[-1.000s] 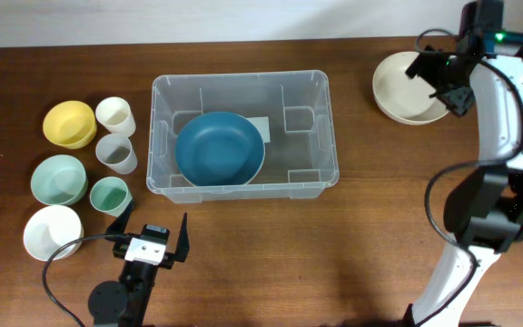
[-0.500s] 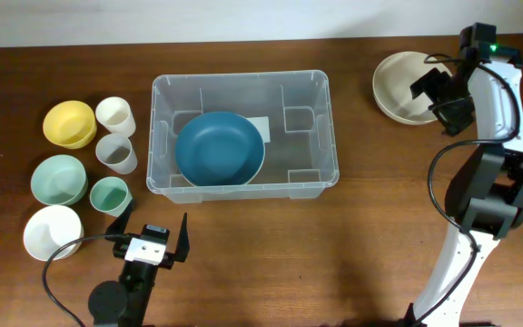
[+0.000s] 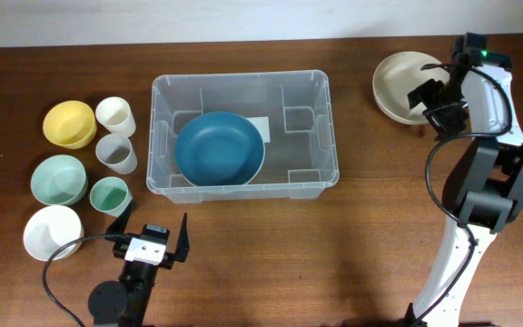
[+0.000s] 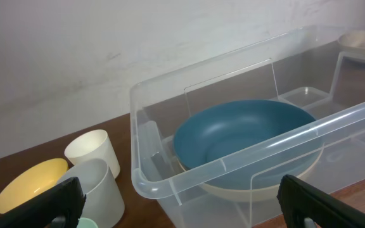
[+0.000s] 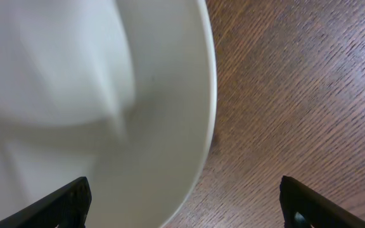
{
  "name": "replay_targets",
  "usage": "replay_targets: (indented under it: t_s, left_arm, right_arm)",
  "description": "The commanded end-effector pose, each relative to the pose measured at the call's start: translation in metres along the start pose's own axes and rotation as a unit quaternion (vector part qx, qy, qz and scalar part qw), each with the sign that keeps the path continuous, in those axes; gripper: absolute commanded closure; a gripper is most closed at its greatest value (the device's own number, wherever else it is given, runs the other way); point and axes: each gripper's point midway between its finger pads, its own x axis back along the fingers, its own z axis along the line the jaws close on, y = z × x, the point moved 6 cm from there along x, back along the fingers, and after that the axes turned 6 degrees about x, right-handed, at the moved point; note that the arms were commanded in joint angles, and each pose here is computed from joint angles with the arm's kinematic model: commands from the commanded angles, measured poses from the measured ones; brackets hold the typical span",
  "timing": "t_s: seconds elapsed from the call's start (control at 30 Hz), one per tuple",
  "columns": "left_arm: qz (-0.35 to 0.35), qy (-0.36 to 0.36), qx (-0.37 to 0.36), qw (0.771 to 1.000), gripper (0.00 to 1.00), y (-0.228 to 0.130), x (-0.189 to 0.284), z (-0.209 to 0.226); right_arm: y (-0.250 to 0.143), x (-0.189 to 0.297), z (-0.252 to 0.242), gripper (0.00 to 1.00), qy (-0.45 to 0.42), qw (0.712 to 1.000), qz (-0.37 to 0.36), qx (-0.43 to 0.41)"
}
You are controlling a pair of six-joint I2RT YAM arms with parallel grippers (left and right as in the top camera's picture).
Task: Pack container
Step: 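Move the right gripper to the cream bowl and grasp its rim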
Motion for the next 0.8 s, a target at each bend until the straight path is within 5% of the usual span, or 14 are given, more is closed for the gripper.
replay_targets:
  t_s: [0.0,0.23,0.57,0.77]
  left_arm:
    - [0.002,0.004,-0.005,1.0,0.01,-0.001,0.0,0.001]
    - [0.002,0.004,-0.005,1.0,0.01,-0.001,0.0,0.001]
    - [0.002,0.004,-0.005,1.0,0.01,-0.001,0.0,0.001]
    - [0.002,0.004,-0.005,1.0,0.01,-0.001,0.0,0.001]
  right_arm:
    - [0.004,-0.013,-0.008,0.09,-0.017,1.0,0.003,-0.008]
    - [0.003,-0.026,-0.009,0.22,-0.02,1.0,0.01,-0.007]
    - [0.003,-0.031,-0.013,0.76,-0.031,0.999,0.006,-0.007]
    - [-0.004,-0.045,-0.024,0.78,-0.056,0.998,0.015,-0.008]
